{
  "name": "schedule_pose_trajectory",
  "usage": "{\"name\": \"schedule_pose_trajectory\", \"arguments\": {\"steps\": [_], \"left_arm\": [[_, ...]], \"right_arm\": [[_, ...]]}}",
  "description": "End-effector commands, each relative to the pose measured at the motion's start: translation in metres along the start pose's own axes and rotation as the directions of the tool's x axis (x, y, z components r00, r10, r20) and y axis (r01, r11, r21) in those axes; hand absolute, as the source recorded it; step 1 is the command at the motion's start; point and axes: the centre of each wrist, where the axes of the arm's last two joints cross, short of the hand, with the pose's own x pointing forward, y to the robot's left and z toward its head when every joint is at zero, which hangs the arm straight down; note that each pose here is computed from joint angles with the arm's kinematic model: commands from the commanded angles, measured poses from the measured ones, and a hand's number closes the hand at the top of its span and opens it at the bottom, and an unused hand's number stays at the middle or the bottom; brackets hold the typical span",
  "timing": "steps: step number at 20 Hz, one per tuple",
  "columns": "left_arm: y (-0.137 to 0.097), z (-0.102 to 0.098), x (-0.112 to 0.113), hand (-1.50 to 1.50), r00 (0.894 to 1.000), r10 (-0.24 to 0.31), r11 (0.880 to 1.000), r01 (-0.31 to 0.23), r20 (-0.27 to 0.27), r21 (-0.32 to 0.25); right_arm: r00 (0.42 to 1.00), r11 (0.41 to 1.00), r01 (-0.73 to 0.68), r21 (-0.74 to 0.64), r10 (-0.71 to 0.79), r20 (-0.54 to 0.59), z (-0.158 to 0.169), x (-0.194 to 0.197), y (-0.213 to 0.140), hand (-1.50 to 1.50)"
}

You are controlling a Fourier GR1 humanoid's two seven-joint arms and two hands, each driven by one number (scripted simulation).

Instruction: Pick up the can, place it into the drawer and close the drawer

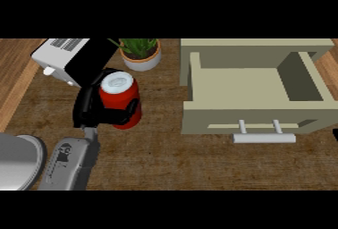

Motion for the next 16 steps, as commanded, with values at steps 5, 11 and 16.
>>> {"name": "schedule_pose_trajectory", "arguments": {"steps": [5, 11, 16], "left_arm": [[-0.063, -0.012, 0.064, 1.5, 1.0, 0.001, 0.996, 0.0, 0.003, -0.087], [-0.11, -0.066, 0.118, 1.5, 0.996, -0.058, 0.992, 0.066, 0.071, -0.107], [-0.13, -0.082, 0.118, 1.5, 0.995, -0.06, 0.991, 0.068, 0.074, -0.118]], "right_arm": [[1.0, 1.0, -0.012, -0.003, 0.012, 0.002, 0.005, -0.003, -0.001, -1.5], [1.0, 1.0, -0.007, -0.005, 0.007, -0.002, -0.007, 0.006, -0.01, -1.5], [1.0, 1.0, -0.012, -0.006, 0.012, 0.006, -0.003, -0.004, -0.013, -1.5]]}}
